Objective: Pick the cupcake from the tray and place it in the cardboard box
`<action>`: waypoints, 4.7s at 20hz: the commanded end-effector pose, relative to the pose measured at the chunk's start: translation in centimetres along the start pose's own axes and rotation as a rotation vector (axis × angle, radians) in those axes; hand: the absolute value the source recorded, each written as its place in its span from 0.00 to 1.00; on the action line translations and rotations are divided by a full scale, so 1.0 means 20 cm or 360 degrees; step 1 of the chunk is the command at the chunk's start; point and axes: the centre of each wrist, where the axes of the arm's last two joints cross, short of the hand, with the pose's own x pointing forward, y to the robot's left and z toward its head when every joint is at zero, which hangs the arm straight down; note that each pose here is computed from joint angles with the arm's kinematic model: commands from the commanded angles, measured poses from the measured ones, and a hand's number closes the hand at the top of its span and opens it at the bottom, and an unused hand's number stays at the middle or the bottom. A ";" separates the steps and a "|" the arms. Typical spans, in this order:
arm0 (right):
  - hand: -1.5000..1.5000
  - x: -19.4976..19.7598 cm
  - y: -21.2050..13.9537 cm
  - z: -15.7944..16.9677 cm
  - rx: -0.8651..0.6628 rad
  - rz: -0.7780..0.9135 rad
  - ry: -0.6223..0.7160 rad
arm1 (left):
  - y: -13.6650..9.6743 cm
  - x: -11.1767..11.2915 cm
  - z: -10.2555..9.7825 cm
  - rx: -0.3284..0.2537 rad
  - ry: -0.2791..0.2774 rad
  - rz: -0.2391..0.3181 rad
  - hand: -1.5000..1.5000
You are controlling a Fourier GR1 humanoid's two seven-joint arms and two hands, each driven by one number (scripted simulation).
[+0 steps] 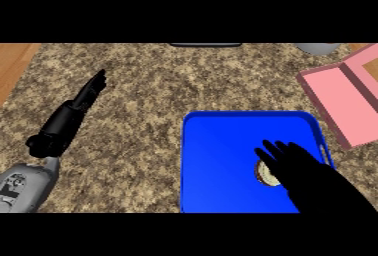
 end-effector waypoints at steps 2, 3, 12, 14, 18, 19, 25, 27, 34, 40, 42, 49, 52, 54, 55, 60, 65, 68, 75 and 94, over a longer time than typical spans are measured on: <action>0.00 0.03 0.08 -0.11 0.0012 0.0087 0.0106 | 0.00 0.07 0.03 -0.0005 -0.0010 0.0012 0.50; 0.00 0.05 0.05 -0.08 -0.0025 0.0115 0.0105 | -0.02 -0.07 0.15 -0.0018 0.0000 -0.0010 0.50; 0.00 0.08 0.13 -0.18 -0.0016 0.0132 0.0158 | 0.05 -0.05 0.09 -0.0046 0.0008 0.0001 0.50; 0.00 0.00 0.24 -0.23 0.0025 0.0186 0.0189 | -0.02 -0.11 0.08 0.0004 -0.0003 0.0007 0.50; 0.00 0.03 0.27 -0.33 0.0018 0.0169 0.0197 | 0.09 -0.02 0.04 -0.0018 0.0000 -0.0025 0.50; 0.00 -0.03 0.16 -0.36 -0.0004 0.0162 0.0225 | 0.05 -0.05 0.08 -0.0012 -0.0007 0.0001 0.50; 0.00 -0.18 0.26 -0.30 -0.0005 0.0096 0.0146 | -0.03 -0.01 0.10 -0.0016 -0.0018 0.0000 0.50; 0.00 -0.15 0.40 -0.37 0.0055 0.0108 0.0134 | -0.02 0.02 0.06 -0.0003 -0.0015 -0.0005 0.50; 0.00 -0.13 0.38 -0.48 0.0034 0.0158 0.0262 | -0.04 -0.09 0.12 -0.0040 0.0001 0.0002 0.50; 0.00 -0.13 0.43 -0.42 0.0076 0.0121 0.0271 | 0.02 0.02 0.07 -0.0017 0.0024 -0.0007 0.50; 0.00 -0.23 0.41 -0.45 0.0082 0.0099 0.0222 | 0.04 -0.04 0.00 0.0007 -0.0008 -0.0006 0.50; 1.00 -0.20 0.47 -0.47 -0.0052 0.0224 -0.0057 | 0.00 0.05 -0.04 -0.0006 0.0015 -0.0003 0.50; 1.00 -0.31 0.55 -0.58 -0.0128 0.0267 -0.0019 | 0.07 0.06 0.04 -0.0015 -0.0025 -0.0006 0.50; 1.00 -0.16 0.56 -0.55 -0.0216 0.0284 -0.0062 | 0.01 -0.06 0.11 -0.0033 -0.0008 -0.0030 0.50; 1.00 -0.17 0.67 -0.53 -0.0224 0.0309 -0.0083 | 0.03 -0.05 0.08 0.0000 -0.0005 0.0014 0.50; 1.00 -0.20 0.23 -0.95 -0.0252 -0.0266 0.0321 | -0.09 0.00 0.03 -0.0097 -0.0044 0.0025 0.50; 1.00 -0.30 -0.04 -1.12 -0.0535 -0.0344 0.0419 | -0.08 0.07 -0.04 -0.0126 -0.0102 0.0002 0.50; 1.00 -0.31 -0.24 -1.18 -0.0699 -0.0257 0.0408 | -0.08 0.04 -0.01 -0.0112 -0.0051 0.0029 0.50; 1.00 -0.10 -0.57 -1.21 -0.0964 -0.0145 0.0407 | -0.10 -0.01 0.01 -0.0067 -0.0030 -0.0006 0.50; 1.00 -0.96 -0.84 -0.90 -0.1492 -0.0556 0.1324 | -0.02 0.01 0.02 -0.0060 -0.0011 0.0017 0.50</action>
